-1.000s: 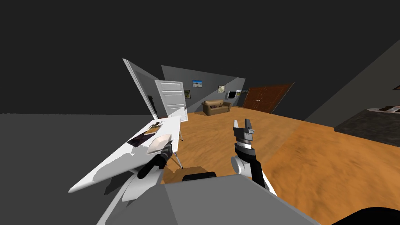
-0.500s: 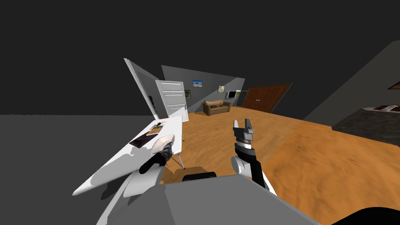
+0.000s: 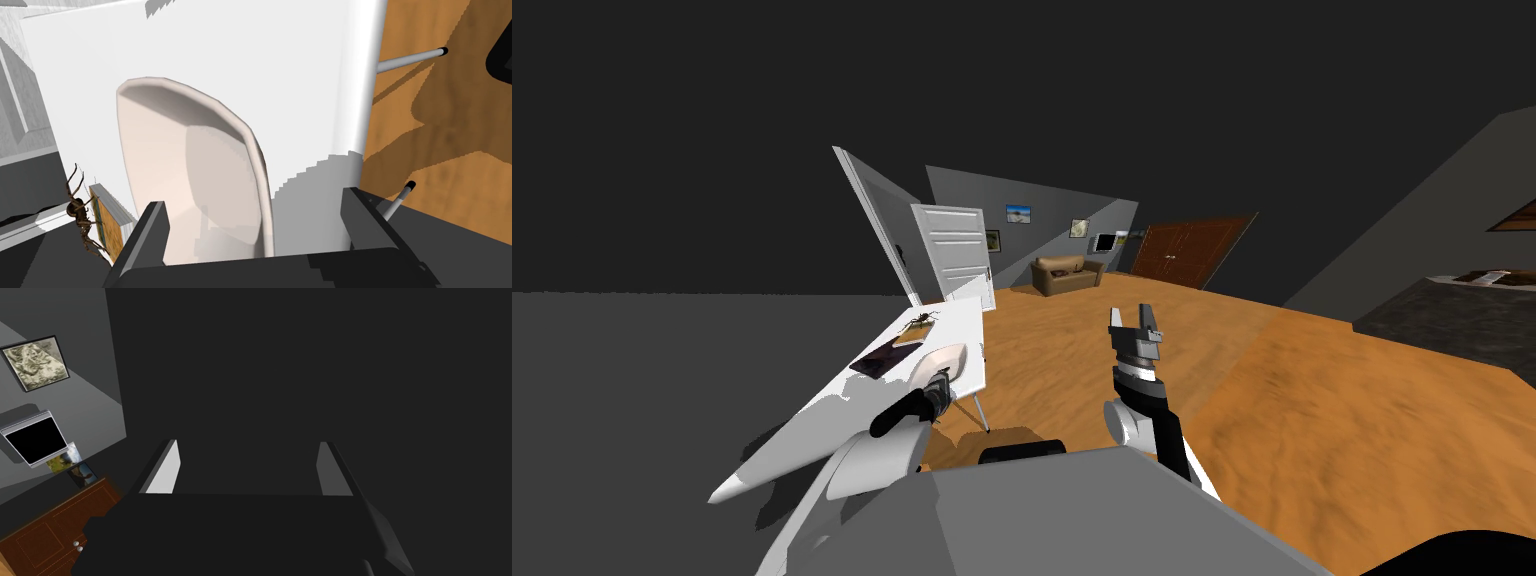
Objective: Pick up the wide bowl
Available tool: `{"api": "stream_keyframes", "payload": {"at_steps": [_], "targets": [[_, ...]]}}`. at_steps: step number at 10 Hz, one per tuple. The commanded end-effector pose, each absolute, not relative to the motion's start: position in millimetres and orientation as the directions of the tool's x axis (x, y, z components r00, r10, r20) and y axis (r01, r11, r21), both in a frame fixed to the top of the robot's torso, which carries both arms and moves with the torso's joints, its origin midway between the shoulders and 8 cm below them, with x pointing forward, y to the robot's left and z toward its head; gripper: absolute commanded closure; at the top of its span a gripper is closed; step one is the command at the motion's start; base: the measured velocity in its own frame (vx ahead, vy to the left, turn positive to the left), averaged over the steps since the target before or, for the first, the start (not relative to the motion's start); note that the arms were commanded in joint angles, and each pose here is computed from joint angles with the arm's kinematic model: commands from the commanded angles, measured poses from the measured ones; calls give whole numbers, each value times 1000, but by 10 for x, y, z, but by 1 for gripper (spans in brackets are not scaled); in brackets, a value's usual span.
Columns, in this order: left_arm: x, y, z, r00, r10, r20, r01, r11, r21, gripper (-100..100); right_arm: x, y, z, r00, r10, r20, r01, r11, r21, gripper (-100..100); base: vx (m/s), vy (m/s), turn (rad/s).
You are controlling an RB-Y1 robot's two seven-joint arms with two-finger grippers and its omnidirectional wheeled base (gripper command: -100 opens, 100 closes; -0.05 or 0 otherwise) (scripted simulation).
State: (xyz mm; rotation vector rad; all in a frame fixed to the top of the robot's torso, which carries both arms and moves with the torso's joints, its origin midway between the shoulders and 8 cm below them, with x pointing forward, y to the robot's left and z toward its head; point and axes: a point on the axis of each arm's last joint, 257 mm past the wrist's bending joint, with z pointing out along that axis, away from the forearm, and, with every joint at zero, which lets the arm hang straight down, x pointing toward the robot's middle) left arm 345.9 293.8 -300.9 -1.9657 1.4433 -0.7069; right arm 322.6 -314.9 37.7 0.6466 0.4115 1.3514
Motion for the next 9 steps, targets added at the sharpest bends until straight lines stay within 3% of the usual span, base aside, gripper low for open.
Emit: {"api": "stream_keyframes", "payload": {"at_steps": [1, 3, 4, 5, 9], "targets": [[3423, 2950, -3042, 286, -955, 77, -659, -255, -708, -100, 3226, -3149, 377, 187, 978, 91, -761, 86, 643, 0, 2, 68, -18], [3427, 2950, -3038, 286, -955, 78, -659, -255, -708, -100, 3226, -3149, 376, 187, 978, 91, -761, 86, 643, 0, 8, 42, -10], [3422, 2952, -3043, 287, -955, 78, -661, -256, -706, 0, 3226, -3149, 376, 187, 978, 91, -761, 86, 643, 0, 1, 5, 0], [3498, 2979, -3077, 292, -953, 77, -659, -258, -706, -100, 3226, -3149, 377, 187, 978, 91, -761, 86, 643, 0, -16, 3, -30], [3688, 3042, -3156, 302, -950, 76, -656, -265, -707, -100, 3226, -3149, 377, 187, 978, 91, -761, 86, 643, 0, -37, 0, -33]]}}
